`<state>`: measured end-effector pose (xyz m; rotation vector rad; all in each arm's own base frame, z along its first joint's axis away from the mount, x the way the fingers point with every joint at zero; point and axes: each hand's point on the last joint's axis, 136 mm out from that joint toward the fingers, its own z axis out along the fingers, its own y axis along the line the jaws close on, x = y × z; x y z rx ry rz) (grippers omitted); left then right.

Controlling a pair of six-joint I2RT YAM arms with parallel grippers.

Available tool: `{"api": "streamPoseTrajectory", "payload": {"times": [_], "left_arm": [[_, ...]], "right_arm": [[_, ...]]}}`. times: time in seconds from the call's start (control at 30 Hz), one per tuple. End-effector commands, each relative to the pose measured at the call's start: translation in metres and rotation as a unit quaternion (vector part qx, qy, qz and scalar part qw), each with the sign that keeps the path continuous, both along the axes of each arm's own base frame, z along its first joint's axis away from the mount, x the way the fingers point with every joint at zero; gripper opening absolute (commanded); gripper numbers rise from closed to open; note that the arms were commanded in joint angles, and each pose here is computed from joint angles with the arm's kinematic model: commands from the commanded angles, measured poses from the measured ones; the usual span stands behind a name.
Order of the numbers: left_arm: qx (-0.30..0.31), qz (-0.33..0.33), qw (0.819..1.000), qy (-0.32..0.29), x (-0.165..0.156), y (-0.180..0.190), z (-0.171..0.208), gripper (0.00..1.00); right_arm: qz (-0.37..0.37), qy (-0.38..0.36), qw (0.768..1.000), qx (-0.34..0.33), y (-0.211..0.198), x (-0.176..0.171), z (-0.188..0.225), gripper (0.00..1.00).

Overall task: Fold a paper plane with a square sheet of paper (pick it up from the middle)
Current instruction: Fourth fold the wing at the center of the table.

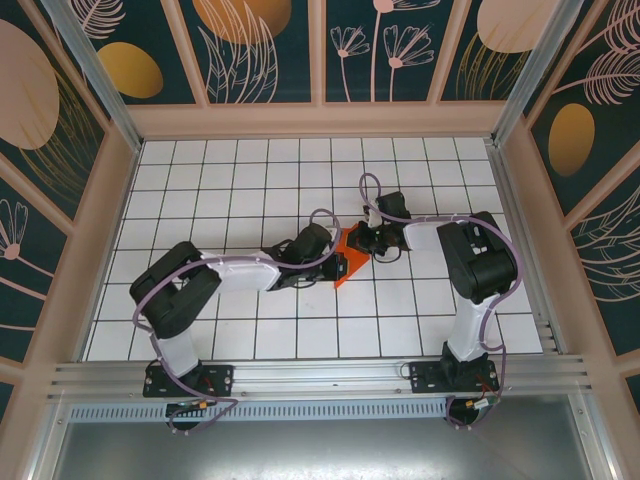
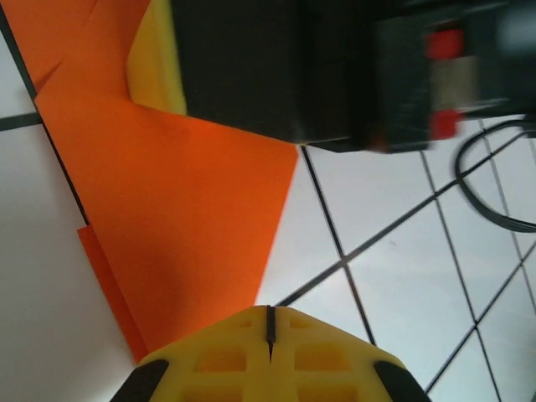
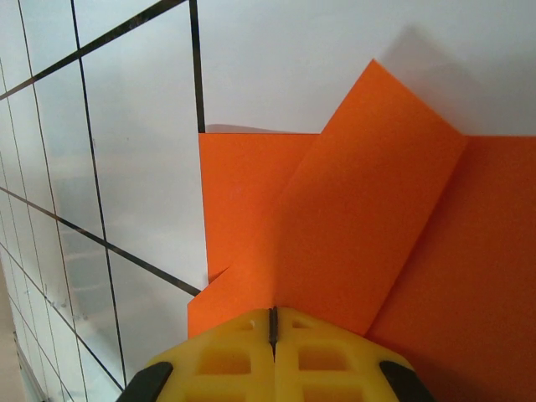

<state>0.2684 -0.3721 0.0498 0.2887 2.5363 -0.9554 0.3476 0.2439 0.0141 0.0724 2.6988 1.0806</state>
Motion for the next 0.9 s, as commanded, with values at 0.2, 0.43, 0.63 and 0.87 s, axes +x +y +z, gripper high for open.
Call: {"api": "streamPoseTrajectory", "payload": {"times": [0.2, 0.43, 0.63, 0.87], "left_arm": [[0.027, -0.021, 0.997, 0.066, -0.022, 0.006, -0.044, 0.00], [0.049, -0.040, 0.992, 0.109, -0.055, 0.026, -0.068, 0.00], [0.059, -0.052, 0.989, 0.128, -0.076, 0.039, -0.073, 0.00], [0.083, -0.060, 0.986, 0.128, -0.088, 0.050, -0.077, 0.00]], "right_arm": [[-0.014, 0.092, 0.990, -0.106, -0.035, -0.039, -0.069, 0.00], [-0.014, 0.093, 0.990, -0.108, -0.035, -0.039, -0.070, 0.00], [-0.015, 0.095, 0.989, -0.110, -0.037, -0.040, -0.071, 0.00], [-0.015, 0.096, 0.989, -0.111, -0.037, -0.040, -0.072, 0.00]]}}
